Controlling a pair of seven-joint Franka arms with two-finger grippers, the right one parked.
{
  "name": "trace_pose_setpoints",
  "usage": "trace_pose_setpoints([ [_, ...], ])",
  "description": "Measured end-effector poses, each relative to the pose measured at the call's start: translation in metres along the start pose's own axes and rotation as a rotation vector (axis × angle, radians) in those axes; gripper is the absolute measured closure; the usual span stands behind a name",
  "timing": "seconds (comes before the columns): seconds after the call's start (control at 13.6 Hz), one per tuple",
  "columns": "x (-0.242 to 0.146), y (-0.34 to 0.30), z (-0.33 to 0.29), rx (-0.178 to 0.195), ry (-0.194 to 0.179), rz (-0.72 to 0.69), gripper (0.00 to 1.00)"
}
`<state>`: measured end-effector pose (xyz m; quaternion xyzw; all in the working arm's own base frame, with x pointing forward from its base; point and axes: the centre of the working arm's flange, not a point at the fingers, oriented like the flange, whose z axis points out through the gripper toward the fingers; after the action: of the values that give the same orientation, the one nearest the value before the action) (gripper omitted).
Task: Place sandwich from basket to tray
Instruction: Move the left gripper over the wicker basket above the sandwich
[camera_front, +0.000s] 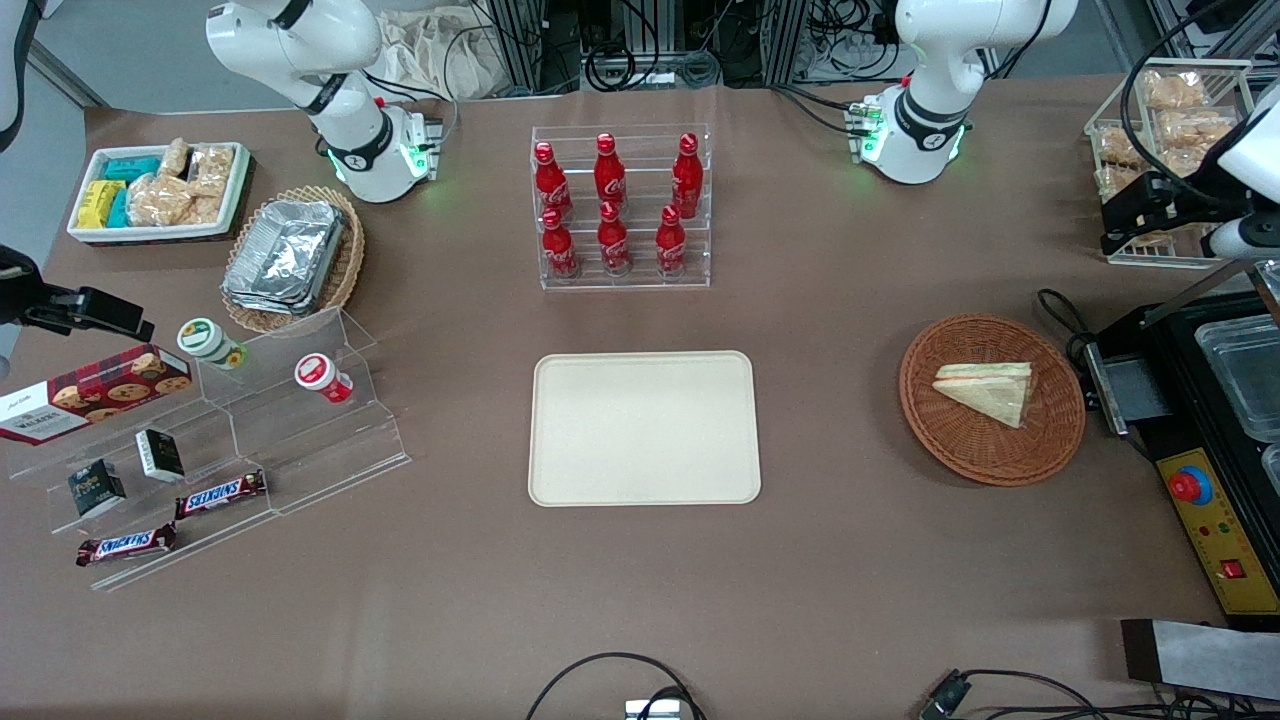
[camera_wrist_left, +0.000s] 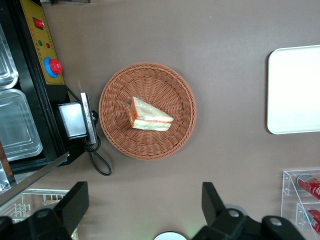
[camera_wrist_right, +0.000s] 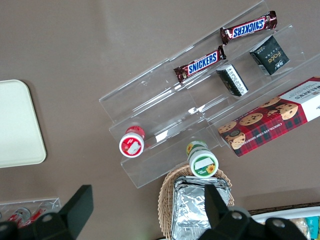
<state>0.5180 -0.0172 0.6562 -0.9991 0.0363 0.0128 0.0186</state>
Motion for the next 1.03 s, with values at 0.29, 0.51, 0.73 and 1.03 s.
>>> trace_pose_setpoints([
  [0.29, 0.003, 0.007, 0.004, 0.001, -0.007, -0.056, 0.0],
  [0.51, 0.004, 0.011, 0.006, 0.002, -0.011, -0.079, 0.0],
  [0.73, 0.012, 0.008, 0.019, 0.003, -0.04, -0.231, 0.0],
  [1.03, 0.027, 0.005, 0.048, -0.005, -0.086, -0.378, 0.0],
])
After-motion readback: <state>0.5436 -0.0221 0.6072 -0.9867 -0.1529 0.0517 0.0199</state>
